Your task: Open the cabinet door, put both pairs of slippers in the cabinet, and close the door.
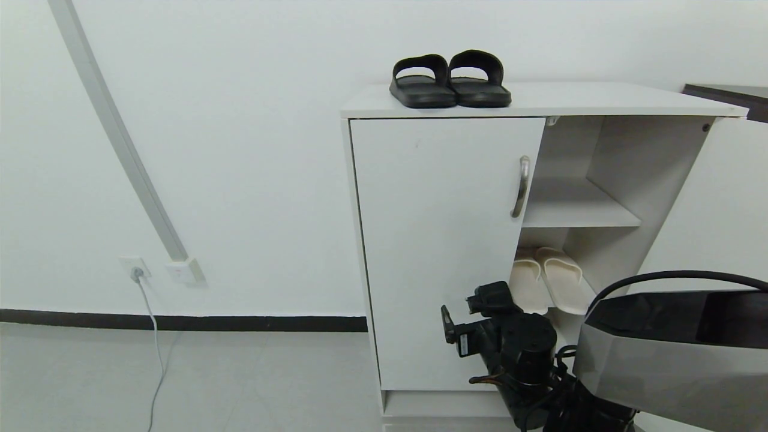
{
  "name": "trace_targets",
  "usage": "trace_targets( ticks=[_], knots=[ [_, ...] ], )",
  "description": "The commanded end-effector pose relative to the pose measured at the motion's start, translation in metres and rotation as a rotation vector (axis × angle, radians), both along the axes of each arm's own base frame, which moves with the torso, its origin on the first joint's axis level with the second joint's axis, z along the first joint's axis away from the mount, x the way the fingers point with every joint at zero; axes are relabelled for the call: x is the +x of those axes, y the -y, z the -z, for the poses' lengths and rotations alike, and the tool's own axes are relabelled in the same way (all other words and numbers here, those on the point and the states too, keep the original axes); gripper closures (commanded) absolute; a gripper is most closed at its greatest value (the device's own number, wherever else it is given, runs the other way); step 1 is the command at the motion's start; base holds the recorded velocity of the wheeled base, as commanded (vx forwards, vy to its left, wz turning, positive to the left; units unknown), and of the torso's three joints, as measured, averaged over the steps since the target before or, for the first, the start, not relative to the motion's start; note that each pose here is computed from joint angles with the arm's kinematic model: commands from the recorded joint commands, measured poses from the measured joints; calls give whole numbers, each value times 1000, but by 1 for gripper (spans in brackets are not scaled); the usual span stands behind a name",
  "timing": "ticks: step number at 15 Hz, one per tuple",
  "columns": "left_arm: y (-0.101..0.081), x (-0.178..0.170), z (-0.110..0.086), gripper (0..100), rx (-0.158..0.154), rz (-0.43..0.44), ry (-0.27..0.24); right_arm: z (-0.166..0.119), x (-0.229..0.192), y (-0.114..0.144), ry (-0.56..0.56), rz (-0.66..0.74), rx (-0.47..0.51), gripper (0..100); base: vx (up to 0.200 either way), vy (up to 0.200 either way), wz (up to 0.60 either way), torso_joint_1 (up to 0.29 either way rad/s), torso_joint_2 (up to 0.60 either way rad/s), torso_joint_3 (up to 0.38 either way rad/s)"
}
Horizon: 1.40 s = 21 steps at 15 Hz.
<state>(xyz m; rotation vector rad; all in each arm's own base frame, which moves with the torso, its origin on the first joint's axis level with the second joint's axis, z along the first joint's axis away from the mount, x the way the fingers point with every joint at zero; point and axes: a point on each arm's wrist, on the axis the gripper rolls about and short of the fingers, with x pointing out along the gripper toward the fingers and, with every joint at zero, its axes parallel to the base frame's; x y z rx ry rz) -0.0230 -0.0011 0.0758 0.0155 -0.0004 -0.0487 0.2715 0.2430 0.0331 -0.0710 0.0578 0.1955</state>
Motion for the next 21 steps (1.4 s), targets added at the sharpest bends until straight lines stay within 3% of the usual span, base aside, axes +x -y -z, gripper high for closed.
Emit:
trace_targets(
  ticks=[1,10,21],
  knots=[
    [0,0,0,100,0,0,-2,1,0,0,0,0,-1,0,0,0,0,2,-71,-85],
    [0,0,0,100,0,2,-2,1,0,-1,0,0,-3,0,0,0,0,74,-396,-318],
    [0,0,0,100,0,2,-2,1,-1,0,-1,-2,-4,0,0,0,0,169,-488,-320]
  ],
)
